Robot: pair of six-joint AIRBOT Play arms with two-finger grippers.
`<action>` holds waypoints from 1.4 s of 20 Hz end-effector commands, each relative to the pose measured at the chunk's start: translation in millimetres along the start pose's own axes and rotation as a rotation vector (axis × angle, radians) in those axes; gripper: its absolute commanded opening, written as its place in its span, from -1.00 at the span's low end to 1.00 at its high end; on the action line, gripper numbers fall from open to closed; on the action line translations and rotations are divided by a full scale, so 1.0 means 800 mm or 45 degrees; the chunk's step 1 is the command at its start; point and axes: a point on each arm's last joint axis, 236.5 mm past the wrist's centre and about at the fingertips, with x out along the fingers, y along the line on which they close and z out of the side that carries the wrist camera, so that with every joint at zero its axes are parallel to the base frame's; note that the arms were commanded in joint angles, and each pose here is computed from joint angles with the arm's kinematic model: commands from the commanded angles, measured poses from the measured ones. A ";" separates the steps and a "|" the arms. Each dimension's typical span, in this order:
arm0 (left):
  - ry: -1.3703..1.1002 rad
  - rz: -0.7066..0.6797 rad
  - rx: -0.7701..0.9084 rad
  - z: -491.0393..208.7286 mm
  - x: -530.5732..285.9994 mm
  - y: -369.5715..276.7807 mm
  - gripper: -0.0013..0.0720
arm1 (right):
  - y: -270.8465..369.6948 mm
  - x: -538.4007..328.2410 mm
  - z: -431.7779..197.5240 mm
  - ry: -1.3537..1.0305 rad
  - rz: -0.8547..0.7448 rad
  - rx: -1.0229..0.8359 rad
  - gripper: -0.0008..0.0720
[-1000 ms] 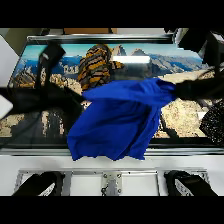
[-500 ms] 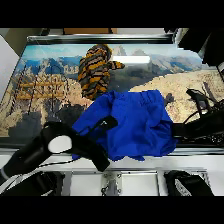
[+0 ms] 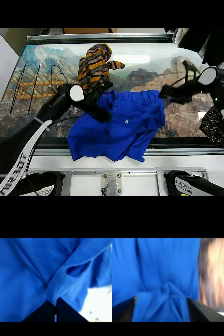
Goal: Fold the clothes and pants, and hang the long-sleeved shirts on hangers.
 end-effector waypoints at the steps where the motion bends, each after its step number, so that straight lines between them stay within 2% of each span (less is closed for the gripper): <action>1: 0.021 0.007 -0.075 0.032 0.009 0.050 -0.93 | 0.015 -0.024 0.092 -0.284 0.098 -0.117 1.00; 4: 0.093 -0.008 -0.077 0.033 0.025 0.054 -0.93 | 0.037 -0.032 0.032 -0.134 0.084 -0.455 1.00; 10: 0.134 -0.019 -0.043 0.028 0.036 0.040 -0.93 | 0.029 0.035 -0.055 0.046 -0.177 -0.620 1.00; 13: 0.135 -0.019 -0.043 0.028 0.036 0.040 -0.93 | 0.067 0.064 -0.075 0.057 -0.214 -0.745 1.00; 17: 0.135 -0.019 -0.043 0.028 0.036 0.040 -0.93 | 0.066 0.087 -0.067 -0.023 -0.496 -0.869 0.99; 20: 0.134 -0.019 -0.043 0.028 0.036 0.040 -0.93 | 0.054 0.105 -0.059 -0.051 -0.614 -0.845 0.97; 21: 0.135 -0.020 -0.043 0.028 0.036 0.040 -0.93 | 0.049 0.110 -0.057 -0.057 -0.639 -0.819 0.77; 28: 0.141 -0.021 -0.044 0.027 0.036 0.039 -0.93 | 0.058 0.141 -0.049 -0.142 -0.595 -0.664 0.75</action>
